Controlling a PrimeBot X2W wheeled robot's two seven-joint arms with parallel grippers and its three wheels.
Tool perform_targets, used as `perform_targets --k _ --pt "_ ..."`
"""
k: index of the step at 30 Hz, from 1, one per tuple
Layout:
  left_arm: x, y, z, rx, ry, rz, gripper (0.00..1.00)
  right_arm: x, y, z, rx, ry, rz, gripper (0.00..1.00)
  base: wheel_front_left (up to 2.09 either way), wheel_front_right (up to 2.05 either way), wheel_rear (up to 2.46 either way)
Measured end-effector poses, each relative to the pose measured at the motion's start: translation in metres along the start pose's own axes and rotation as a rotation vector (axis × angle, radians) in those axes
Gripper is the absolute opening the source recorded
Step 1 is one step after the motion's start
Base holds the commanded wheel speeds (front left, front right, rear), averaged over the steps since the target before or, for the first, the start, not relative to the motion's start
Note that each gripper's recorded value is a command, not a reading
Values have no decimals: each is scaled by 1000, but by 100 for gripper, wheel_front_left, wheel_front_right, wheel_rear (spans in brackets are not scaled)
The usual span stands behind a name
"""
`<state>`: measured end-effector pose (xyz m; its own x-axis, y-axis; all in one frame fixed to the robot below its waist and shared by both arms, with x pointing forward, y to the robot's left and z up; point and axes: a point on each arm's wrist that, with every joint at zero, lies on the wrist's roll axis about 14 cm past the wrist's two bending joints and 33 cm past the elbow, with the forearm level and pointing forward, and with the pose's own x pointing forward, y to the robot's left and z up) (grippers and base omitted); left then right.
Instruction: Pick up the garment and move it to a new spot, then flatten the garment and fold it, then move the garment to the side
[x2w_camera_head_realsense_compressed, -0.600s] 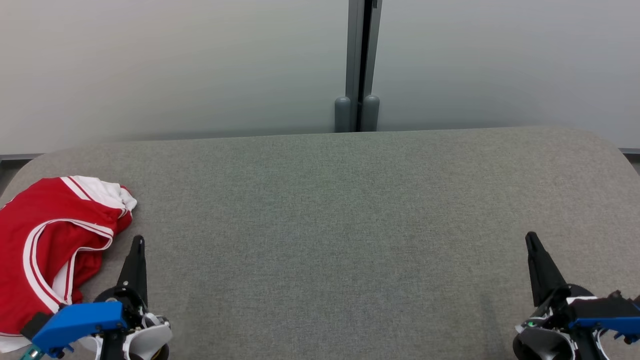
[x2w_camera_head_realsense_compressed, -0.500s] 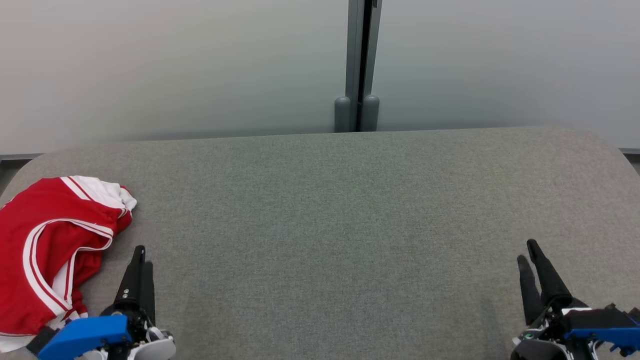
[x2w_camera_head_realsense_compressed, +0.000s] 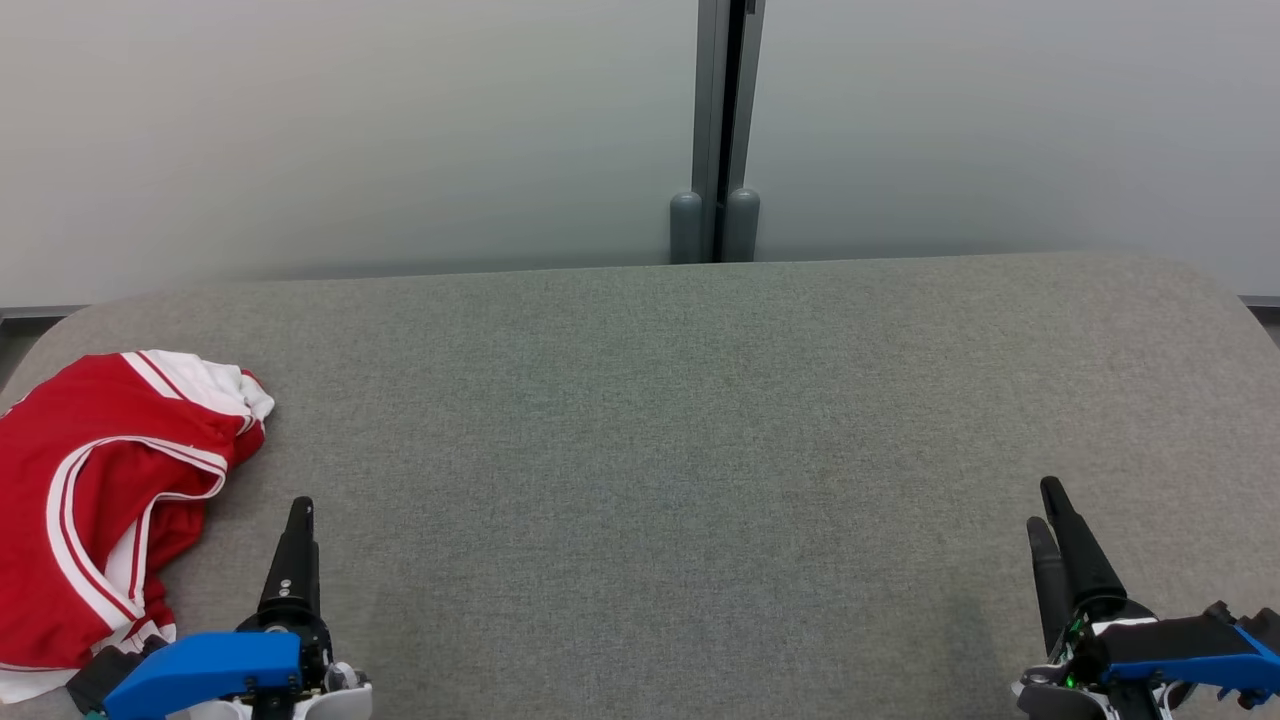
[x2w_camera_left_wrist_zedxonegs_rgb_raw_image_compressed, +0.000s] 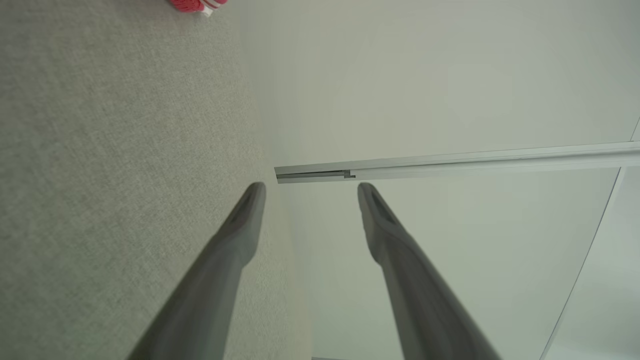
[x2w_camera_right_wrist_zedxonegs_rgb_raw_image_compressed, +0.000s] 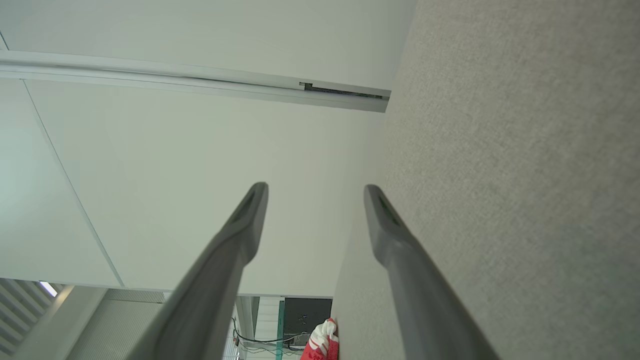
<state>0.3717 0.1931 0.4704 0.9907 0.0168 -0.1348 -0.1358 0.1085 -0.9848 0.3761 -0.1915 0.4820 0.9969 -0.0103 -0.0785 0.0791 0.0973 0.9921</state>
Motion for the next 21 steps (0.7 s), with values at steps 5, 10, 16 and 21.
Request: perform_targets --k 5,10,16,21 --pt "-1 3 -7 120 16 23 100 1 3 -2 -118 3 6 100 0 0 0" --pt "-1 4 -11 253 31 35 100 1 6 -5 -234 5 18 100 0 0 0" --pt "-1 5 -15 405 44 41 100 2 10 -10 -357 12 31 100 0 0 0" --pt "-2 5 -15 503 42 41 100 1 9 -12 -454 14 34 100 0 0 0"
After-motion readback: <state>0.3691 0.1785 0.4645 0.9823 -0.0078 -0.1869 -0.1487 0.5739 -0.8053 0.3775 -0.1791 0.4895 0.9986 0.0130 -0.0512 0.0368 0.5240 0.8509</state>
